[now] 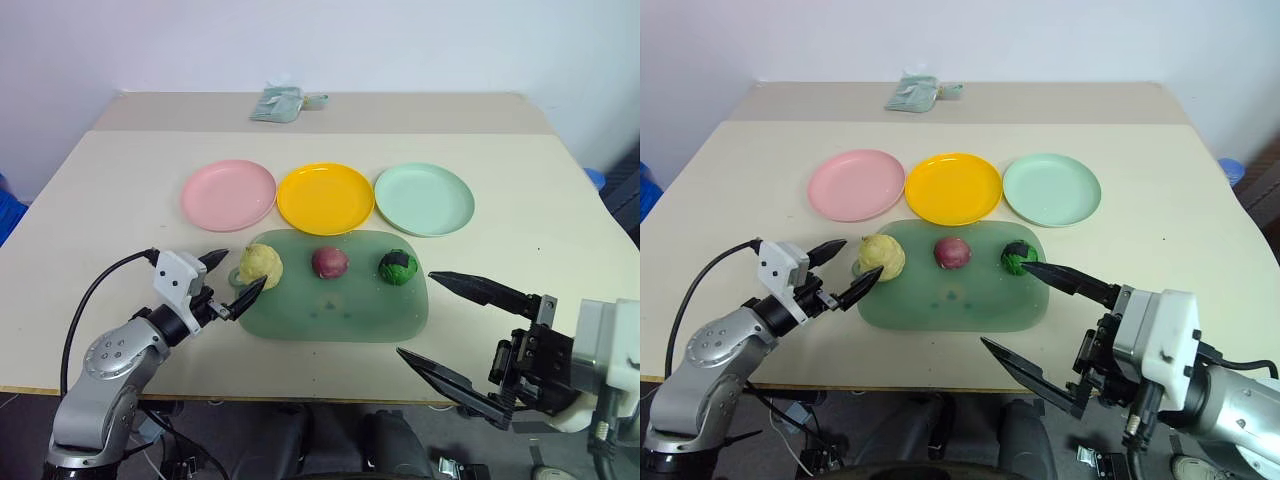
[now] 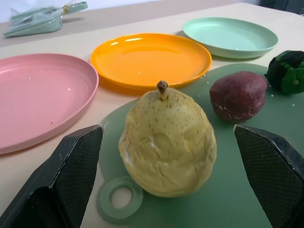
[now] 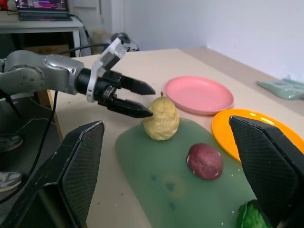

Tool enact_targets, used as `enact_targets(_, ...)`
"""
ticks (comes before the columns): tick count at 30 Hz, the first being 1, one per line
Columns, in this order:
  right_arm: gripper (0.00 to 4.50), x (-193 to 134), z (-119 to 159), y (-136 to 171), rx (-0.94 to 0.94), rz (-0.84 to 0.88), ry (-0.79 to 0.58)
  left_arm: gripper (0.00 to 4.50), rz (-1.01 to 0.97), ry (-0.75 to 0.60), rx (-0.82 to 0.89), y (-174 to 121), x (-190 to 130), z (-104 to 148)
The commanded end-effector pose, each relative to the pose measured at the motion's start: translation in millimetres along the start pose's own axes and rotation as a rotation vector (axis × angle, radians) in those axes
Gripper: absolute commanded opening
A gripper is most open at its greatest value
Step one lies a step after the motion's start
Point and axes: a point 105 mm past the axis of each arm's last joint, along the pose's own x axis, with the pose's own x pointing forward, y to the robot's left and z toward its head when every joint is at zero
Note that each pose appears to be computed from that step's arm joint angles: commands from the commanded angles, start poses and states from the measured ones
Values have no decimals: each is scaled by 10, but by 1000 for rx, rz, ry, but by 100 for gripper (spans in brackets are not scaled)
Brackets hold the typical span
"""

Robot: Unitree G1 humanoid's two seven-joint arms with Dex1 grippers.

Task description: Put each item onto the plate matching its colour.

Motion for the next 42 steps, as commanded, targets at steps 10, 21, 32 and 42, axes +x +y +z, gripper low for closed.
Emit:
enact_targets(10,429,-94,242,-202,-20,-181,-91,450,22,-75,19,7,18,77)
enact_targets(21,429,114,-792,-2129,-21,-818,-109,450,251,-187,18,579,131,369)
enact_targets(32,429,94,-749,-2170,-38,-827,-128,450,220,-196,22,546,231,408)
enact_targets(42,429,145,-762,-2148,-31,-816,-133,450,212,-193,27,507,223,418)
